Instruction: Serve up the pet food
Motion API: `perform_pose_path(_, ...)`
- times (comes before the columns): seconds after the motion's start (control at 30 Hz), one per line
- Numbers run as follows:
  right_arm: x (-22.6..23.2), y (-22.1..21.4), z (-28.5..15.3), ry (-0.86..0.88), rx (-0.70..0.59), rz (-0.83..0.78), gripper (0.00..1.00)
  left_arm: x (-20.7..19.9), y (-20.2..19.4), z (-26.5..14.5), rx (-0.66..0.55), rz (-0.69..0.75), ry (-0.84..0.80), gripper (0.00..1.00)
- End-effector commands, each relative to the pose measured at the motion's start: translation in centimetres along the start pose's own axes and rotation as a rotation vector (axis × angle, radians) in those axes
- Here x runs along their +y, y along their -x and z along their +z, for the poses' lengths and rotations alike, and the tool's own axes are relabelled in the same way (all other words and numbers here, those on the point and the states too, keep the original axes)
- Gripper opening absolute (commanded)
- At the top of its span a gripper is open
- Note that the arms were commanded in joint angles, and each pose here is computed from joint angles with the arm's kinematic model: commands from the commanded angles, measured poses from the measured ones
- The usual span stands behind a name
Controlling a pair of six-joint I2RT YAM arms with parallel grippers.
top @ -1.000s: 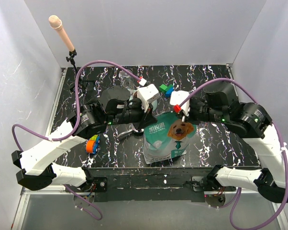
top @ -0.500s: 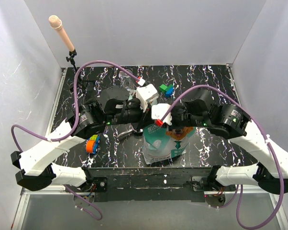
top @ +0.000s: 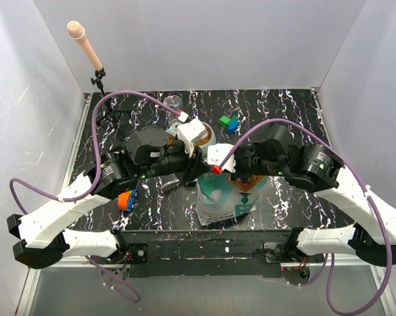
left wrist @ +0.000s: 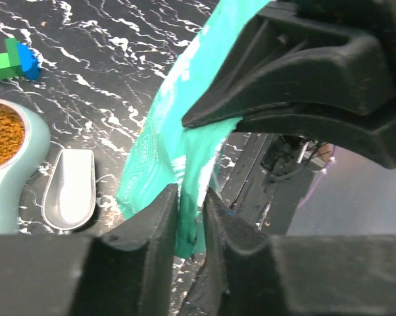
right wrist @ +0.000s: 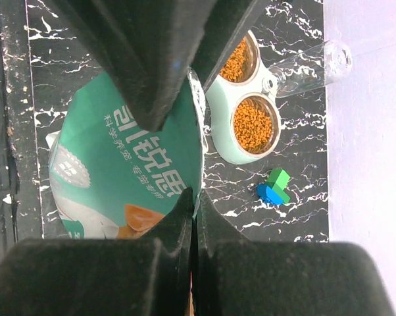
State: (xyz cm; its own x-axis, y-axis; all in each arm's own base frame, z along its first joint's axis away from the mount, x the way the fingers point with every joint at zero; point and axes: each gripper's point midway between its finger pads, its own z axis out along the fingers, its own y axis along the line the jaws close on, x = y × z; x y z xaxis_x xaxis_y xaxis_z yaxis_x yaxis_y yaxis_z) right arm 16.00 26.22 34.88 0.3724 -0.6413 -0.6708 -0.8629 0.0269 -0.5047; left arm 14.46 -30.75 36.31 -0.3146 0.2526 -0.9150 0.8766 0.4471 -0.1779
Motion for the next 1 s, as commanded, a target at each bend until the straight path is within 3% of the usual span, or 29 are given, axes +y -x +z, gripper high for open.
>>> perform_pose_path(0.0,-2.0,1.5,-1.8,-0.093,-0.055,0.006,0.01,0.4,0.4,0.1,-0.018,0.01,0.026,0.11)
perform_pose_path(0.03,-2.1,1.6,-1.7,-0.1,-0.069,0.008,0.01,0.5,0.7,0.0,-0.026,0.017,0.033,0.06)
perform_pose_path(0.13,-2.0,2.1,-0.9,-0.128,-0.091,-0.001,0.26,0.4,1.6,-0.3,-0.054,0.024,0.032,0.0)
perform_pose_path(0.23,-2.2,3.1,0.1,-0.139,-0.108,-0.014,0.29,-0.2,2.5,-0.7,-0.081,0.021,0.005,0.0)
perform_pose_path(0.43,-3.4,5.1,2.0,-0.186,-0.084,-0.044,0.2,-1.5,3.2,-0.7,-0.125,-0.017,-0.056,0.0)
perform_pose_path(0.47,-3.5,4.7,2.0,-0.196,-0.059,-0.045,0.02,-1.6,3.3,-0.7,-0.132,-0.027,-0.064,0.0)
perform_pose_path(0.6,-4.7,2.4,0.3,-0.267,0.044,0.006,0.01,-1.0,3.3,-0.7,-0.154,-0.074,-0.027,0.0)
perform_pose_path(0.73,-6.2,-0.9,-2.5,-0.319,0.094,0.166,0.01,-0.6,3.1,-1.5,-0.192,-0.092,-0.003,0.0)
perform_pose_path(0.77,-6.4,-1.6,-2.9,-0.332,0.11,0.2,0.06,-0.5,2.9,-1.6,-0.192,-0.097,-0.001,0.0)
perform_pose_path(0.8,-6.4,-2.0,-3.0,-0.338,0.116,0.208,0.23,-0.5,2.8,-1.8,-0.196,-0.1,0.0,0.0)
perform_pose_path(0.83,-6.1,-2.2,-3.0,-0.338,0.114,0.211,0.25,-0.5,2.5,-1.8,-0.192,-0.103,-0.004,0.0)
perform_pose_path(0.9,-5.9,-2.2,-2.8,-0.335,0.107,0.241,0.16,-0.8,2.3,-1.8,-0.186,-0.107,-0.016,0.0)
perform_pose_path(0.93,-5.9,-2.1,-2.6,-0.327,0.111,0.27,0.02,-0.9,2.3,-1.8,-0.185,-0.109,-0.022,0.0)
perform_pose_path(0.97,-5.9,-2.2,-2.5,-0.322,0.131,0.298,0.01,-1.1,2.5,-1.9,-0.187,-0.11,-0.032,0.0)
